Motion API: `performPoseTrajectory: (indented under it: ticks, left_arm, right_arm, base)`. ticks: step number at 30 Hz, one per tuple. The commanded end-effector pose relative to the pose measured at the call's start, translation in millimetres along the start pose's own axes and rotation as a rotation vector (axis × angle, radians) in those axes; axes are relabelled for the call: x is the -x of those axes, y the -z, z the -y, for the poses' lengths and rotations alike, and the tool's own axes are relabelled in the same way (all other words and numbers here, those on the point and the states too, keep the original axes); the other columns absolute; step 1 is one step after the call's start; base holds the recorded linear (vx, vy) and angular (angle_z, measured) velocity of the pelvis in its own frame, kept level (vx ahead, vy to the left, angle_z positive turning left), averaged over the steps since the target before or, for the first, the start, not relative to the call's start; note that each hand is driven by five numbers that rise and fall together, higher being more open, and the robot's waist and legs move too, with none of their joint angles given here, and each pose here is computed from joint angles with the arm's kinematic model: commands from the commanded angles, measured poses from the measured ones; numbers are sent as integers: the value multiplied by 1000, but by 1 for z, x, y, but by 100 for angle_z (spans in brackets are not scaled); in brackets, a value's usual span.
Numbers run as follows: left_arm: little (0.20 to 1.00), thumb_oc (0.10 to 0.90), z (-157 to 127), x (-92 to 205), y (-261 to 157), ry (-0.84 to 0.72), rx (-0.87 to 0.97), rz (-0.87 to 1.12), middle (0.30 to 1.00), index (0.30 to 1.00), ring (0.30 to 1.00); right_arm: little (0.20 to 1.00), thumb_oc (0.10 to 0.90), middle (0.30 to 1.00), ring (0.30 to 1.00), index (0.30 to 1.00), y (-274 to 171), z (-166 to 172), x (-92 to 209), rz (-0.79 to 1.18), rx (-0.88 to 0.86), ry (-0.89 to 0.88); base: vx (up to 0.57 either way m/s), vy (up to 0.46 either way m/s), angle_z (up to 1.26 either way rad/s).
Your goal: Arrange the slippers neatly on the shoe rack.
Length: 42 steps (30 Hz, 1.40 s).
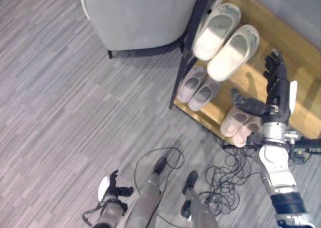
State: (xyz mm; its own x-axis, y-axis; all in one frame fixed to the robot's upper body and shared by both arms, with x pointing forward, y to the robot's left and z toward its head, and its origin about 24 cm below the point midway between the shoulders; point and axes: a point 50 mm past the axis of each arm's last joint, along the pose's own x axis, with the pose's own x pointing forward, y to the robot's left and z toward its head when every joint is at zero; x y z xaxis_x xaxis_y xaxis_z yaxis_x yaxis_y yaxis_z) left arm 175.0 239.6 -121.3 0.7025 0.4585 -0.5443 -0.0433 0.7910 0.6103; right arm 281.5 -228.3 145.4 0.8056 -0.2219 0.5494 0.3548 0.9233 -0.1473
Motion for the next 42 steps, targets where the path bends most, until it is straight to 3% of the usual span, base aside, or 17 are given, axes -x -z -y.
performPoseTrajectory:
  ticks: [1, 19, 42]
  left_arm:
    - [900, 800, -2, 4, 14, -17, -21, -30, 900, 900, 900]
    - [900, 800, -2, 5, 19, -29, -21, -56, 900, 900, 900]
    - [900, 800, -2, 0, 0, -59, 10, 8, 900, 900, 900]
  right_arm:
    - [900, 800, 900, 900, 900, -39, 12, -23, 239, 2, 32]
    - [900, 800, 900, 900, 900, -35, -5, -45, 221, 60, 5]
    - [900, 800, 900, 900, 900, -64, 21, -100, 303, 149, 191]
  base:
    - [-12, 1, -4]
    - [-3, -4, 1]
    - [10, -3, 1]
